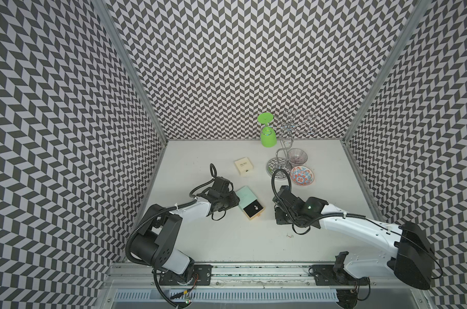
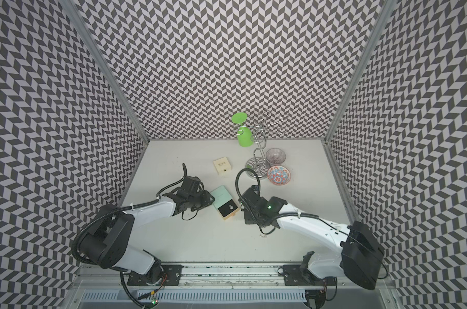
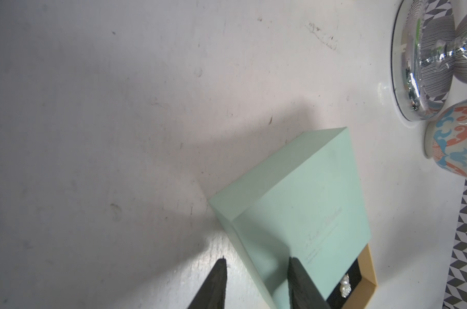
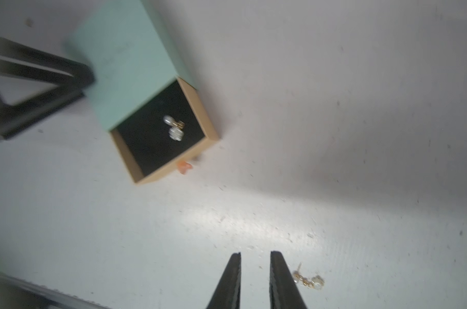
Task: Take out the earrings from the drawer-style jewelry box
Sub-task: Pick up the earring from the drawer.
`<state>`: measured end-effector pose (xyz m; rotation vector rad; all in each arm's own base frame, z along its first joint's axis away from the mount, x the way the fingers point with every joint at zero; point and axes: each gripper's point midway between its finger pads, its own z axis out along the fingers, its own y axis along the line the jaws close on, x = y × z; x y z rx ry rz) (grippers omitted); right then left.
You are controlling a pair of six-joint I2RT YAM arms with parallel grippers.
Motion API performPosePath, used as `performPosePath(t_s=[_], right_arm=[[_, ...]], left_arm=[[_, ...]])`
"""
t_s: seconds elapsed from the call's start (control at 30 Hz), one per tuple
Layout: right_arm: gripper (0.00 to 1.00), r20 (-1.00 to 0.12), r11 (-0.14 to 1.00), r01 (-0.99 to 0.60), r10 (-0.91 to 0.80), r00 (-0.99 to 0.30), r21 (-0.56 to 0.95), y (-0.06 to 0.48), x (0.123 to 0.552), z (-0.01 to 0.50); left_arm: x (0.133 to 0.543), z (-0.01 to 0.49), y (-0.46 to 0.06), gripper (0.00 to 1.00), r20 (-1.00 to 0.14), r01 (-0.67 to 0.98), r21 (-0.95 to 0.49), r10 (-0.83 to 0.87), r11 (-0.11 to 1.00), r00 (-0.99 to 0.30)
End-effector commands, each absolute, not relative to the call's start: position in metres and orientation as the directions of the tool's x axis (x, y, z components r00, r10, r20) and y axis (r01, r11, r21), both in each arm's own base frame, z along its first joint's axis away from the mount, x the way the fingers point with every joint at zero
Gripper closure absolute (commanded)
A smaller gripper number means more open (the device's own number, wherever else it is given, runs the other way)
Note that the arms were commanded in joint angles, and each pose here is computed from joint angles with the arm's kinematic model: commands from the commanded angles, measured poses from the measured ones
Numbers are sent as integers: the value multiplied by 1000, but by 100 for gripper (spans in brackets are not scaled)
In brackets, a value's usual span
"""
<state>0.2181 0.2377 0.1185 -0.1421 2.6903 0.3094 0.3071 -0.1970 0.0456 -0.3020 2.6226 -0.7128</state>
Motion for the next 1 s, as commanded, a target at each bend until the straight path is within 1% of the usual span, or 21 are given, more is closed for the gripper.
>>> performPosePath(t_s=[0.0, 0.2, 0.37, 0.47, 0.63, 0.83, 0.97], right_arm=[[79, -455, 967, -207, -119, -882, 148, 260, 234, 123], [78, -407, 959, -201, -106, -907, 200, 312, 248, 108], [78, -418, 966, -212, -131, -899, 151, 330, 266, 94], [77, -421, 951, -288, -217, -881, 111, 339, 271, 83], [78, -419, 907, -420, -370, -829, 31, 338, 277, 67], [76, -408, 870, -494, -454, -792, -8, 337, 282, 59], [76, -391, 863, -503, -481, -784, -53, 333, 285, 53]], left_arm=[[298, 35, -191, 60, -312, -104, -479, -280, 872, -908], [298, 35, -192, 61, -315, -100, -484, -279, 870, -907], [299, 35, -192, 61, -317, -99, -483, -279, 870, -907], [299, 35, -192, 61, -315, -99, -483, -278, 870, -907], [300, 35, -193, 61, -316, -97, -481, -275, 872, -908], [300, 34, -193, 61, -312, -98, -481, -274, 871, -910], [301, 33, -193, 61, -312, -98, -480, -274, 872, -910]])
